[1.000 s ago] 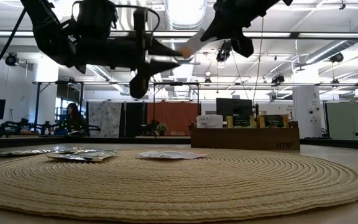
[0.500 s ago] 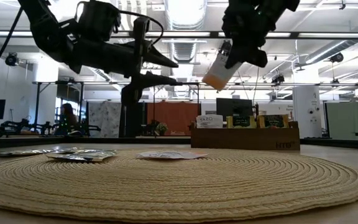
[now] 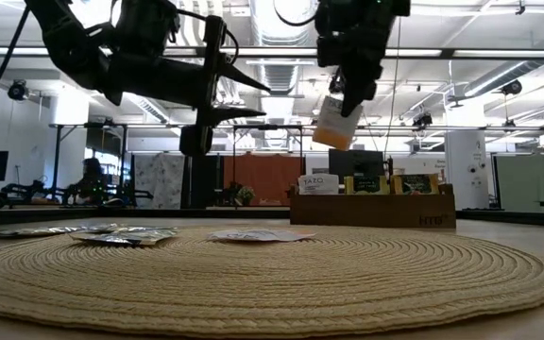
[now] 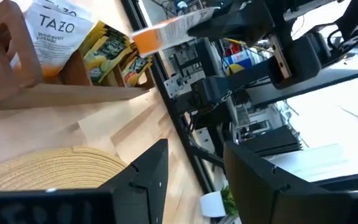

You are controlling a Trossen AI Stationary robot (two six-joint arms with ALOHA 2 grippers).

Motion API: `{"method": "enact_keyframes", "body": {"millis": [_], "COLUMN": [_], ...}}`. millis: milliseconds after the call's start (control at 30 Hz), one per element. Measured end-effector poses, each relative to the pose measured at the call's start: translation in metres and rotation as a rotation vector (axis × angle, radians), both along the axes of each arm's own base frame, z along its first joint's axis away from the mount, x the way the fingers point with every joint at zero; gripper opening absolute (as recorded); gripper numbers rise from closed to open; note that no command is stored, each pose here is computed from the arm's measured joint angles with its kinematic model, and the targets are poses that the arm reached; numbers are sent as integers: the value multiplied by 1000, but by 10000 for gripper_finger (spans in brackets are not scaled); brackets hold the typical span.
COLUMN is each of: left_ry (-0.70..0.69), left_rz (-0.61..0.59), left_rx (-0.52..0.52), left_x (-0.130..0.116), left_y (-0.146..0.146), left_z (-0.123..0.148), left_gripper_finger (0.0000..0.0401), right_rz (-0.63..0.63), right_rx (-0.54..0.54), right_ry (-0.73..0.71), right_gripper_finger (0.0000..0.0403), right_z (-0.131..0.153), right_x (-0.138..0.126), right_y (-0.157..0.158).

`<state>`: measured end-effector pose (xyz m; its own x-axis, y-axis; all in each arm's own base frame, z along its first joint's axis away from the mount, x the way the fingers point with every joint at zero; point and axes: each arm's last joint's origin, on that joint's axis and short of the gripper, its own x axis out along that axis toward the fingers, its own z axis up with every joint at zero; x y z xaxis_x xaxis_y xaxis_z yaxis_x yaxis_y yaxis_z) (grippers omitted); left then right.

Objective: Pick & Place Tea
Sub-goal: Put the orange tea bag into the left section of the wooden organizer

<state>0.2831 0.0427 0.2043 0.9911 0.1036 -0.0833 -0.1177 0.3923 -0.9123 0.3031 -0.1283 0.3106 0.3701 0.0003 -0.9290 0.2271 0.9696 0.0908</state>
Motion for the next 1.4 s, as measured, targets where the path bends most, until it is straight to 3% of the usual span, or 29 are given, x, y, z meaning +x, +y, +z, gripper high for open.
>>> {"method": "enact_keyframes", "body": {"millis": [367,1400], "left_ry": [-14,-36], "left_rz": [-6,-82], "left_rx": [-60,-53], "left_x": [0,1], "left_y": [-2,-4], "left_z": [1,4], "left_gripper_finger": [149,149], "right_rz": [86,12], "right_rx": [-65,-59], "right_ry": [-5,126], "right_gripper_finger": [8,8], "right_z": [19,19], "right_x": [11,-2], "right_y": [-10,-12]}}
